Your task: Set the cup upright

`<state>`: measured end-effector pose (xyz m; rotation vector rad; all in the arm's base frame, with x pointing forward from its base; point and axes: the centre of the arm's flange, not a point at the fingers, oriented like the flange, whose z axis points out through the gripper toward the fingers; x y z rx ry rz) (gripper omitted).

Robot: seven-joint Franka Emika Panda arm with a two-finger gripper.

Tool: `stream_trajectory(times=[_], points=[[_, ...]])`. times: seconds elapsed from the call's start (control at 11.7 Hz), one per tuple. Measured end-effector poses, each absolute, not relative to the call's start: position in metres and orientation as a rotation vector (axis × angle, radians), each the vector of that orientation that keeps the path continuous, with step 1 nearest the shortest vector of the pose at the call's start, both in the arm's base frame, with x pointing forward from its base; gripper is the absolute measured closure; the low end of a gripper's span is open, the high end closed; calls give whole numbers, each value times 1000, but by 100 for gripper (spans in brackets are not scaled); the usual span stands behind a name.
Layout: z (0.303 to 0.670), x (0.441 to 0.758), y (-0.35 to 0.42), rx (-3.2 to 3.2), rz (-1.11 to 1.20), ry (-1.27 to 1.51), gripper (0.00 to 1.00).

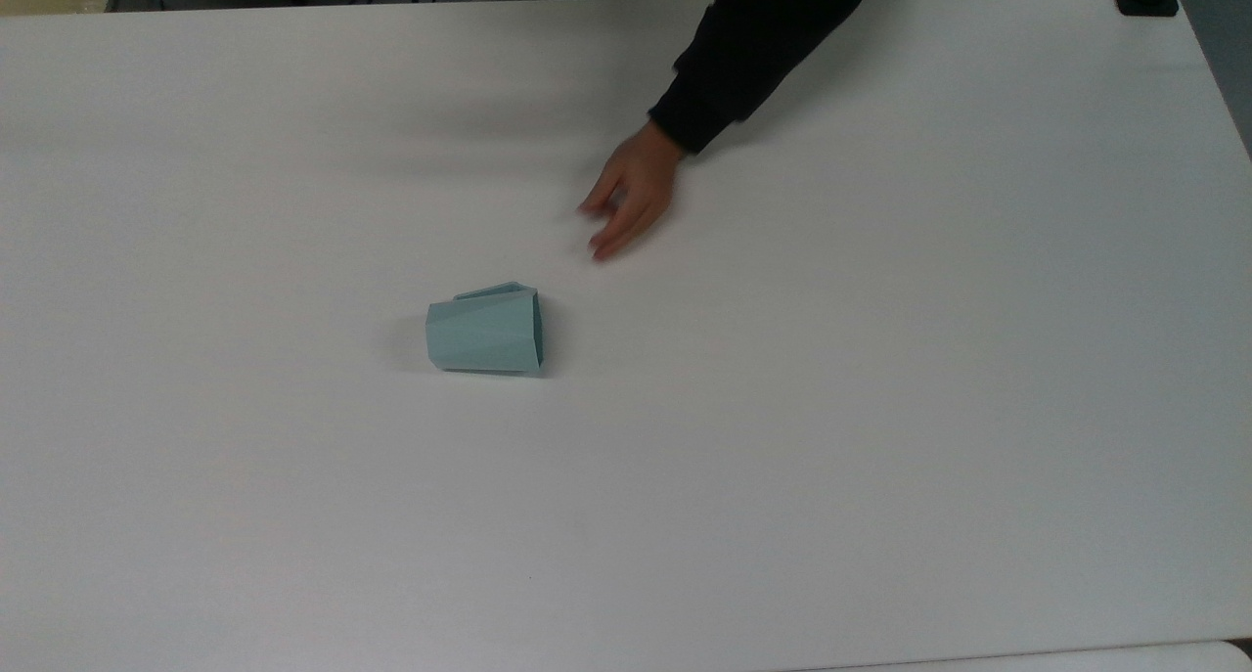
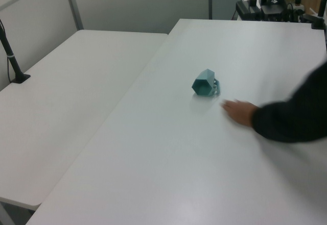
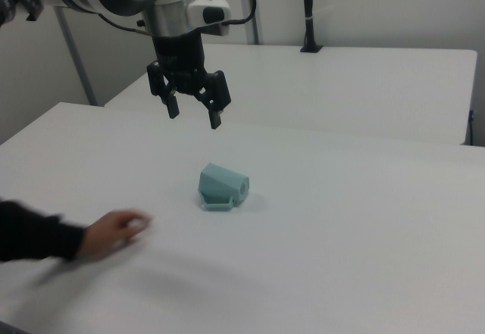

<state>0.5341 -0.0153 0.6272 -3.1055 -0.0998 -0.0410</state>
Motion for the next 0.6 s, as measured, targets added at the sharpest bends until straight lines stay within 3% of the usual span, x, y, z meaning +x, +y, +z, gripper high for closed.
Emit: stream_trajectory(times=[0.6], points=[[632, 531, -20, -3094, -59, -154, 0]])
